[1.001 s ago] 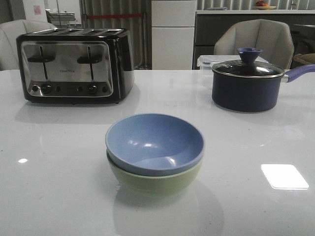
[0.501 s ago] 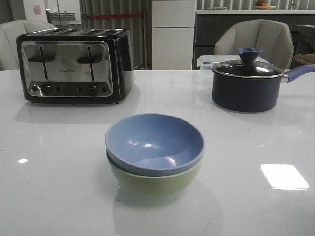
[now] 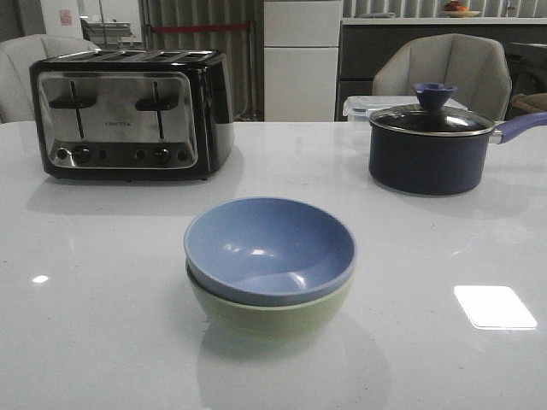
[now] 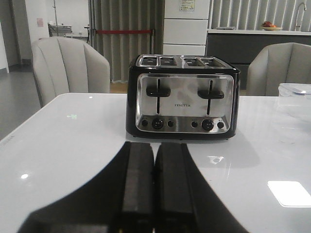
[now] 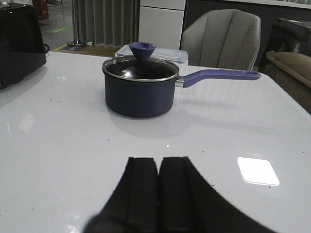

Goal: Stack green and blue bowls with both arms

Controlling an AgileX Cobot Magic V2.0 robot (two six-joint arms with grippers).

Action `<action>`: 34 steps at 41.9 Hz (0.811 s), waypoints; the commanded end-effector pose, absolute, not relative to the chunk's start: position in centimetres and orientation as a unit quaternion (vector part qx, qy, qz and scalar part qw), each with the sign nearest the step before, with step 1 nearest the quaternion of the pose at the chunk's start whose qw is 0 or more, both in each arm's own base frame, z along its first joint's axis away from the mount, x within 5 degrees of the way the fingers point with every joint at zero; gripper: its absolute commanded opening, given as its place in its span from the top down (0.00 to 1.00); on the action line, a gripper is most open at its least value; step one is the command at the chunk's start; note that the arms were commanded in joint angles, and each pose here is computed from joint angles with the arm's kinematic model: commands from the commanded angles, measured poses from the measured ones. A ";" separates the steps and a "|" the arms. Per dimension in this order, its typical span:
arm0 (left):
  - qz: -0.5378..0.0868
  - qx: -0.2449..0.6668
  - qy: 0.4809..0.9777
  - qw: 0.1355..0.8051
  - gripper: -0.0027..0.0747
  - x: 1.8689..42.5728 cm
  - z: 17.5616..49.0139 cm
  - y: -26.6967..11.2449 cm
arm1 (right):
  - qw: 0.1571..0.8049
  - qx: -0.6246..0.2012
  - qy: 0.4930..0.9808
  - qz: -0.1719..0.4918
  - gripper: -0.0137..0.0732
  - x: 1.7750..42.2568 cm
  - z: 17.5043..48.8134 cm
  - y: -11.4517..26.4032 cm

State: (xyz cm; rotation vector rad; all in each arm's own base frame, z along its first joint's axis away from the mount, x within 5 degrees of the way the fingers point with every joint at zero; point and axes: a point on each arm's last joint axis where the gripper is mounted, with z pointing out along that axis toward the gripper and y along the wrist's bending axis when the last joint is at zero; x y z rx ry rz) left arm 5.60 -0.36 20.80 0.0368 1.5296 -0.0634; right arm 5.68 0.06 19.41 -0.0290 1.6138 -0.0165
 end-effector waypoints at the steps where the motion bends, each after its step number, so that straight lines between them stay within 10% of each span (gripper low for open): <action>1: -0.037 0.015 0.653 0.756 0.85 5.4 21.6 -0.4 | 0.735 -0.015 0.677 -0.011 0.78 5.5 20.5 0.0; 34: -0.037 0.015 0.653 0.756 0.84 5.4 21.6 -0.4 | 0.756 0.006 0.654 0.020 0.78 5.4 21.1 0.1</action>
